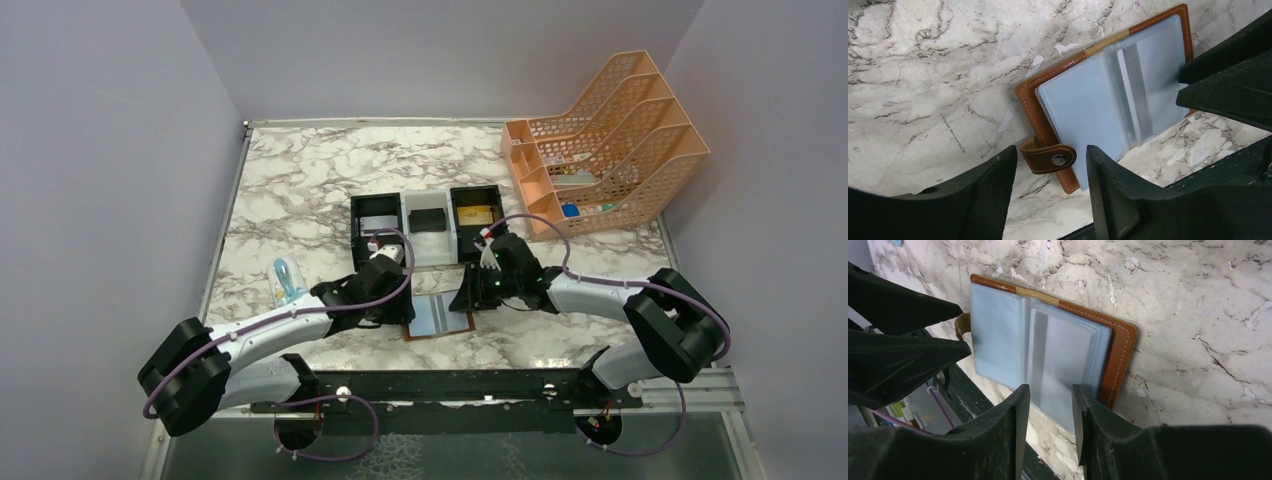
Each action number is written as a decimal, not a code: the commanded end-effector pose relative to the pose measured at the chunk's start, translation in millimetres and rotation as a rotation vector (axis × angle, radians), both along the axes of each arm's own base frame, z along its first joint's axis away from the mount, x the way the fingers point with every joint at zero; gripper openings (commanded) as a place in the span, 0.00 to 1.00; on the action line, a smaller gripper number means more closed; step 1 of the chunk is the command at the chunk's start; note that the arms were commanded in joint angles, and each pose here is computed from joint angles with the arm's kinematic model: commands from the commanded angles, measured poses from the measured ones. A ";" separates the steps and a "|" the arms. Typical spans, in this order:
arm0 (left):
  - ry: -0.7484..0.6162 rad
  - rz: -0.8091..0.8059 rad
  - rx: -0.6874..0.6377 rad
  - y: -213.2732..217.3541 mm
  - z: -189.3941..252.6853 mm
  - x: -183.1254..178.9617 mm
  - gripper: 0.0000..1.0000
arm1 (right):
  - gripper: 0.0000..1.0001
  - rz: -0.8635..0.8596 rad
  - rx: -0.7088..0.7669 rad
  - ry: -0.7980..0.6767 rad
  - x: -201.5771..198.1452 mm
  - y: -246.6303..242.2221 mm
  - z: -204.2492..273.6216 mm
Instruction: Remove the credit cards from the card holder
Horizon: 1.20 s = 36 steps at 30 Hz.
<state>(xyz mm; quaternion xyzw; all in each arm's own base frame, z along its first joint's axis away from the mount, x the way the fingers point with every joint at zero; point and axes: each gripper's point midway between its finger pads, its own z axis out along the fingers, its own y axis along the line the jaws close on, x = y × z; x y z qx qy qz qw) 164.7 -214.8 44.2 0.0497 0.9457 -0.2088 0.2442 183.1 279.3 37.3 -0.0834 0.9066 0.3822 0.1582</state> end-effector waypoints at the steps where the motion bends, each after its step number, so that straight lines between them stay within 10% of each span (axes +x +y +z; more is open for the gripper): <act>1: 0.000 0.006 0.029 3.3 -10.4 -0.3 0.54 | 0.37 -0.019 -0.036 -0.018 4.9 -3.2 -2.1; 36: 0.030 -0.031 0.078 4.8 -25.1 -8.3 0.31 | 0.26 0.014 0.107 0.017 1.4 19.2 25.0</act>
